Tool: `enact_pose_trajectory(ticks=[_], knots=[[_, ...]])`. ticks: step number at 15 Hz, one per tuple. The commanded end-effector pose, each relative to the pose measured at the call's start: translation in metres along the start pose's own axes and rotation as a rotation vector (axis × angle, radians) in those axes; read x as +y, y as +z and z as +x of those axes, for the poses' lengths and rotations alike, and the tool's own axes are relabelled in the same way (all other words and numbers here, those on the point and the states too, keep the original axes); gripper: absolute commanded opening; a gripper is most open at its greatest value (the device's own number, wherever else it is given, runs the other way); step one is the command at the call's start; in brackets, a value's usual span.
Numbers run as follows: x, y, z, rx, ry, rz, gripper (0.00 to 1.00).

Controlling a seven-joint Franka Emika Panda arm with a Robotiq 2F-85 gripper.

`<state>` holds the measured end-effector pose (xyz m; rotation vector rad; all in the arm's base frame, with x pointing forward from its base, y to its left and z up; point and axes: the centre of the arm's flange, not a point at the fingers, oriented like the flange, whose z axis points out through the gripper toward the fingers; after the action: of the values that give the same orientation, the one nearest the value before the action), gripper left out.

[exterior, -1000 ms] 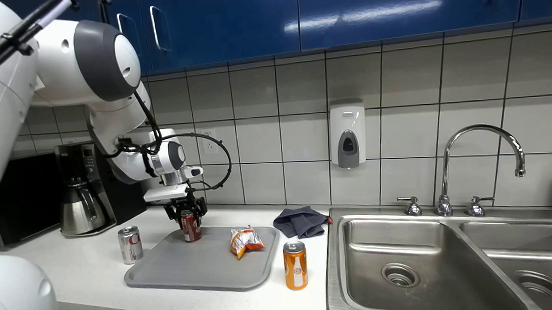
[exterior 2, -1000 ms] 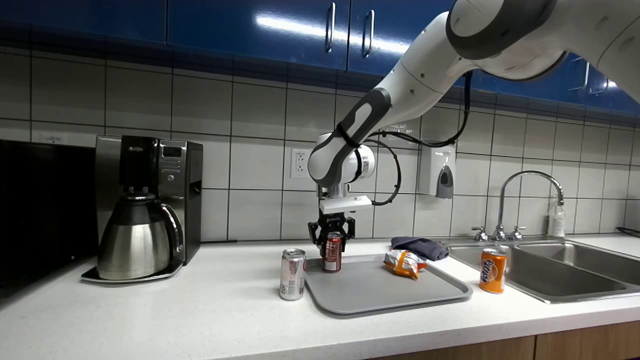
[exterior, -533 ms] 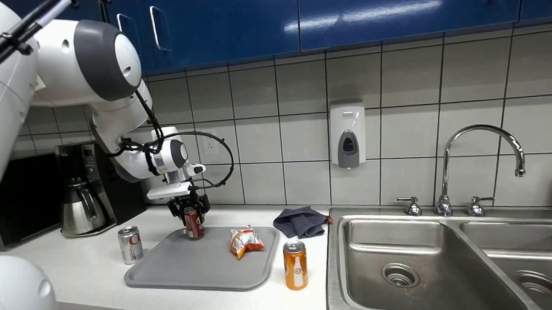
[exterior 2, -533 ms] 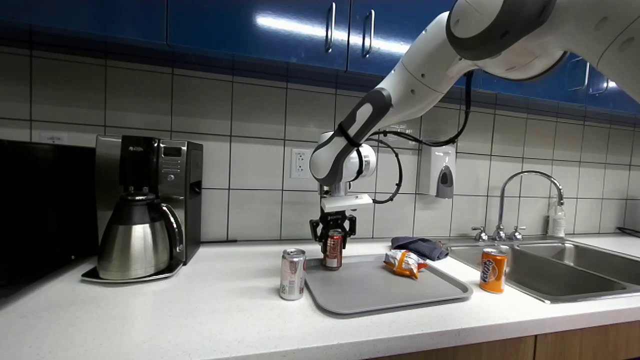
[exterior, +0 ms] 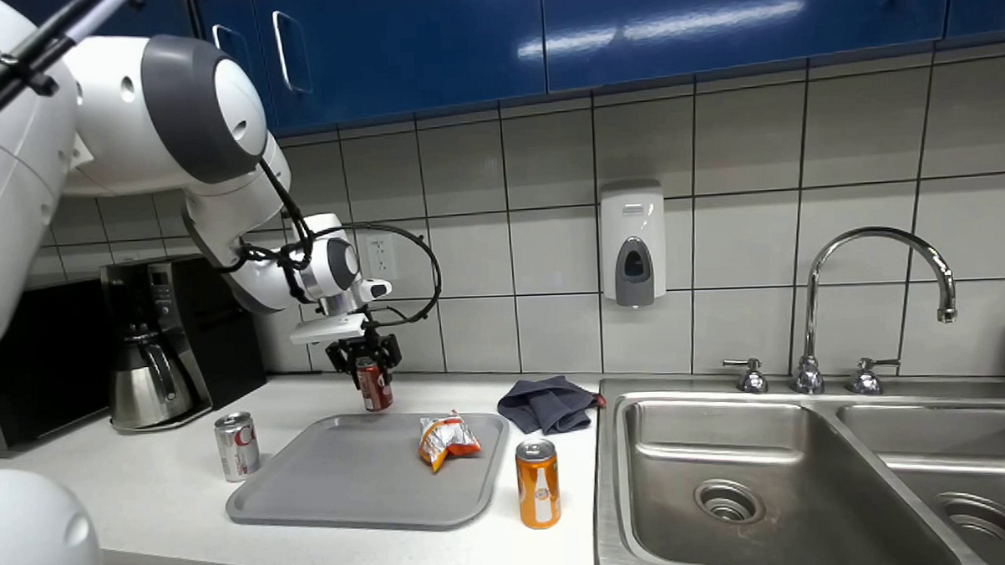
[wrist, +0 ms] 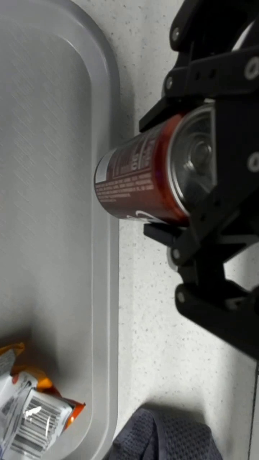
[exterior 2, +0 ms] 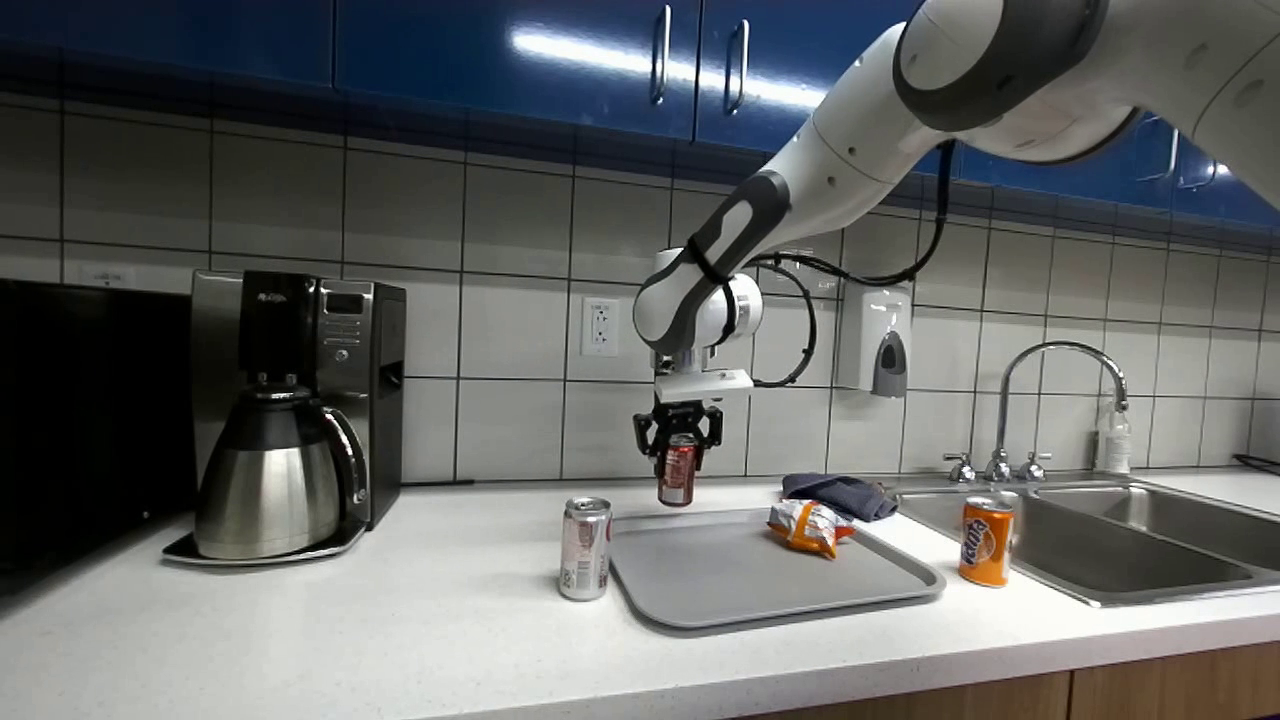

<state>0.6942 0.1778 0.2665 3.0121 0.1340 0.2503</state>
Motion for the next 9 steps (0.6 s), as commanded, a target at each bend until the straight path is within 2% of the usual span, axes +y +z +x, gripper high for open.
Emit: enact_pose_trajectory(ticks=[1,9], knots=[[0.005,-0.001,0.025,0.034,0.037,-0.005,0.41],[0.004,0.017,0.051,0.044,0.047,-0.031,0.41]])
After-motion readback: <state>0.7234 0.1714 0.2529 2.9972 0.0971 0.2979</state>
